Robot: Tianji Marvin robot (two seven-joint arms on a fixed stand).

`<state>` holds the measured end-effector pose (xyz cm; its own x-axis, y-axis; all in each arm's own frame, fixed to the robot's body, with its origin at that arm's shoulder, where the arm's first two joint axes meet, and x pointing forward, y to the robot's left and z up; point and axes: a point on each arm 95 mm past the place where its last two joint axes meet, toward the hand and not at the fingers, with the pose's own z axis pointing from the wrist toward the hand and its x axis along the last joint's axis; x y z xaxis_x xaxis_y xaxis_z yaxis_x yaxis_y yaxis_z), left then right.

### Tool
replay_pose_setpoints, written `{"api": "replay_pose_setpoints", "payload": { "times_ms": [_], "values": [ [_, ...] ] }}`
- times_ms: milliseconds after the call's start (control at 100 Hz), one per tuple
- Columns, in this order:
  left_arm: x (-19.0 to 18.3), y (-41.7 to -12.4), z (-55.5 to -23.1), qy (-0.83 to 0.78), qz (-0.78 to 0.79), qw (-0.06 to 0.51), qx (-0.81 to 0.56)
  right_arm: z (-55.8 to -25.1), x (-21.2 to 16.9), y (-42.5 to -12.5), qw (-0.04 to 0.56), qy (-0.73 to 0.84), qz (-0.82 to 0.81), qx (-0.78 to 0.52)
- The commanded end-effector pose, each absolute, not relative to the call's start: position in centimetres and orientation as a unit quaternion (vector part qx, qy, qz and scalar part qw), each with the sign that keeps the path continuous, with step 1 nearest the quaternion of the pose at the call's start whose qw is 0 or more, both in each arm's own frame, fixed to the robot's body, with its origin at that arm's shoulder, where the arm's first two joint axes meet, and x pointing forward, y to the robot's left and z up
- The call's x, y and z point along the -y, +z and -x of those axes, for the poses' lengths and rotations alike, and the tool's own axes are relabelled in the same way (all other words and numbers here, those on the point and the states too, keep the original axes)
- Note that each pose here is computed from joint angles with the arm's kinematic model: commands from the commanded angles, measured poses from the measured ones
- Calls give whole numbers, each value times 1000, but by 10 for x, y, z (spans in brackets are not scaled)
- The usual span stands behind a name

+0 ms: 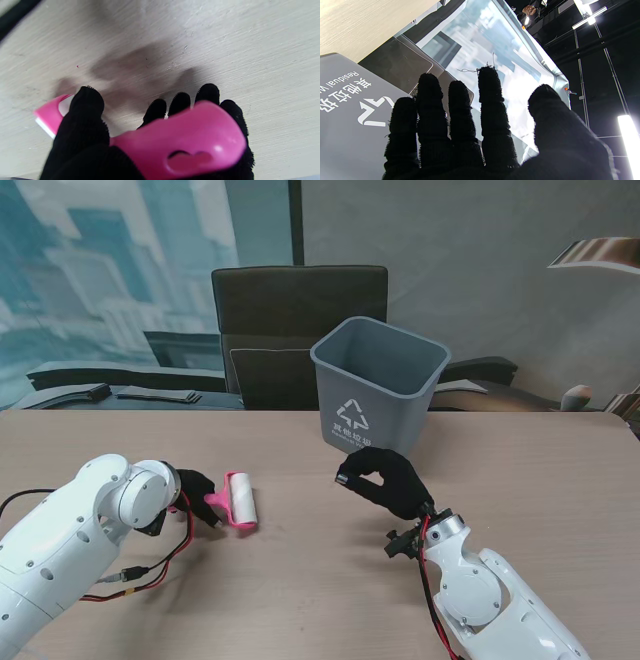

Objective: Replace a lint-roller refill

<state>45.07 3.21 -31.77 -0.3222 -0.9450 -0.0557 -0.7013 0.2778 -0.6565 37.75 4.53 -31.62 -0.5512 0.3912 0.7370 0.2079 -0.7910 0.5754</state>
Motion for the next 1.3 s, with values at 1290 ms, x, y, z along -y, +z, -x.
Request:
{"api": "replay_pose_setpoints", "payload": {
  "times_ms": [1290],
  "values": [
    [16,-253,-366,-719,429,225,-499,-365,-47,-277,67,839,-415,-344]
  ]
}}
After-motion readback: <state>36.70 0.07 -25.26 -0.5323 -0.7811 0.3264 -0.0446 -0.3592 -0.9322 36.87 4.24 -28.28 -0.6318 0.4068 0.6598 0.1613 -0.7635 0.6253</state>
